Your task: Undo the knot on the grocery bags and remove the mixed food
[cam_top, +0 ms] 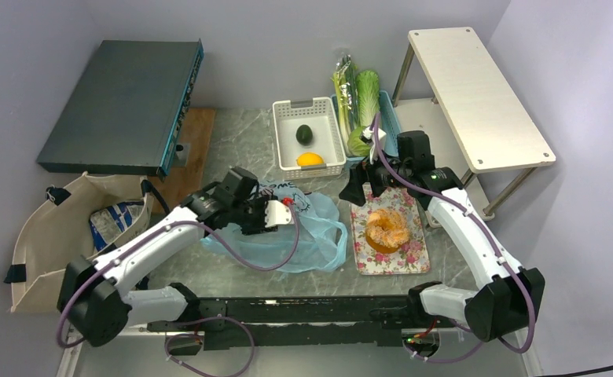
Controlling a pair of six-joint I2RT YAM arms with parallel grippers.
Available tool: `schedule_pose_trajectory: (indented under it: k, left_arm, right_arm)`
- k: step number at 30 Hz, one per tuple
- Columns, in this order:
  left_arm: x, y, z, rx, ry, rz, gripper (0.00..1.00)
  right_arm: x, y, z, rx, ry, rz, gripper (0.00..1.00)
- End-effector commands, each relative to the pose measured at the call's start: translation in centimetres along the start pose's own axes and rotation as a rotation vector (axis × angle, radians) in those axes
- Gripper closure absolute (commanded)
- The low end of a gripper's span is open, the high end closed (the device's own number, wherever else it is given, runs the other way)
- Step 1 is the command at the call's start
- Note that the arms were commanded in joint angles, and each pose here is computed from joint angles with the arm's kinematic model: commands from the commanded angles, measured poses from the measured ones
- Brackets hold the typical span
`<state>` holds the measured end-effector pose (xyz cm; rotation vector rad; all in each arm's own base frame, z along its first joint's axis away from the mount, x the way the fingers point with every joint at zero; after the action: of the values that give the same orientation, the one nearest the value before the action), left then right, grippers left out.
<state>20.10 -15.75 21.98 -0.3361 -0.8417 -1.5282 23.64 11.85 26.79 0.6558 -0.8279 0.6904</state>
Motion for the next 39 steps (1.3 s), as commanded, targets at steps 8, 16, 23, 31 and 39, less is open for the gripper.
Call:
schedule_pose_trajectory:
  k: [8,16,23,31,39]
  left_arm:
    - [-5.4,0.9,-5.3,0.099,0.283,0.026,0.48]
    - [-8.1,0.0,-8.6,0.048,0.369,0.096,0.42]
    - [-7.1,0.4,-7.9,0.048,0.343,0.104,0.78]
    - [-2.6,1.0,-3.3,0.024,0.235,0.127,1.00]
    - [5.4,-1.0,4.4,-0.296,-0.088,0.115,1.00]
  right_arm:
    - [1.0,0.0,0.4,-0.024,-0.041,0.041,0.06]
    - [1.0,-0.1,0.5,-0.037,-0.034,0.052,0.06]
    - [1.1,0.0,0.7,-0.035,-0.035,0.063,0.07]
    - [1.6,0.2,0.9,-0.024,-0.052,0.075,0.07]
    - [3.3,2.3,1.9,0.136,-0.126,0.205,0.06]
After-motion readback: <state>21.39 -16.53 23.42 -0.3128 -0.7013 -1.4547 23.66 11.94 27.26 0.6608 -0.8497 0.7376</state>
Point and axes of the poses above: each gripper's point midway between its finger pads, its own z axis back along the fingers, its own y axis along the line the jaws close on, x = y × z, the point moved 9 cm from there along z, back along the fingers, and after that the axes turned 2 degrees about z, right-handed, at the moved point
